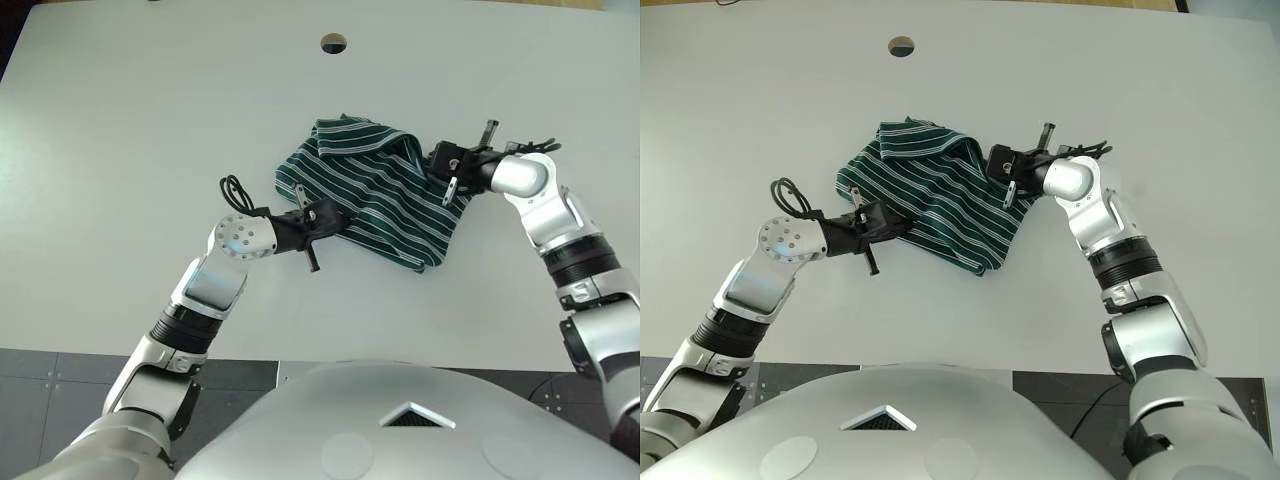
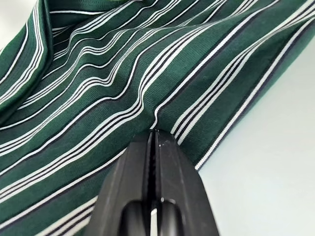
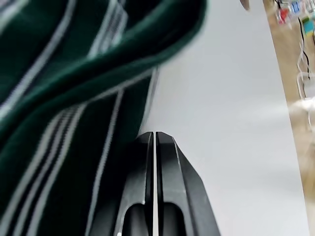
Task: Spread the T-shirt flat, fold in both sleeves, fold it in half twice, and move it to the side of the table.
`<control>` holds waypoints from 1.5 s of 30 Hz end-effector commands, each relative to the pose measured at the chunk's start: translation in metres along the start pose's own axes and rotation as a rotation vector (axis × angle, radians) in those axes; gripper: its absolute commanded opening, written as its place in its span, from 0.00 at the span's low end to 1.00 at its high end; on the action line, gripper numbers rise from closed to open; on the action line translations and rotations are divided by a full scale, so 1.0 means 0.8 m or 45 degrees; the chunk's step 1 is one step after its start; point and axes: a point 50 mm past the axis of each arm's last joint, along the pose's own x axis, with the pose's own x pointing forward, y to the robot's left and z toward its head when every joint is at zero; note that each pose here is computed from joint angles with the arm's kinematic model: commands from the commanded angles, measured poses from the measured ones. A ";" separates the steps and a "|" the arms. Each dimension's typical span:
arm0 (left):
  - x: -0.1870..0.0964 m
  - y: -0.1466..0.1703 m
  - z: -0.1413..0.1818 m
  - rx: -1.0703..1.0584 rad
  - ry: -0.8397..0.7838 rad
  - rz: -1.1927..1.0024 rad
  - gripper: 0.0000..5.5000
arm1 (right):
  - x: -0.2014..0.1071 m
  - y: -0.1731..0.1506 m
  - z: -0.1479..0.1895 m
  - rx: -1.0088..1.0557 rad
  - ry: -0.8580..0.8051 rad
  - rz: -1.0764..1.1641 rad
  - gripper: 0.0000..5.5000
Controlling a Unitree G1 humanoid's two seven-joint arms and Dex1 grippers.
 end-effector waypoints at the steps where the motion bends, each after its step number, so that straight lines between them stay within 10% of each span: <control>1: -0.008 0.004 -0.011 -0.024 0.062 0.016 0.03 | -0.002 0.012 -0.011 -0.006 0.046 0.067 0.02; 16: -0.027 0.049 -0.017 0.024 0.148 0.091 0.03 | -0.117 0.092 0.016 -0.326 -0.118 0.698 0.02; 28: -0.019 0.049 -0.015 0.061 0.073 0.069 0.03 | -0.117 0.107 0.056 -0.295 -0.361 0.636 0.02; 34: -0.023 0.054 -0.016 0.075 0.062 0.097 0.03 | -0.127 0.038 0.083 -0.290 -0.513 0.216 0.02; 45: -0.049 0.056 0.037 0.070 -0.212 0.139 0.03 | -0.085 0.034 0.049 -0.419 -0.319 0.199 0.02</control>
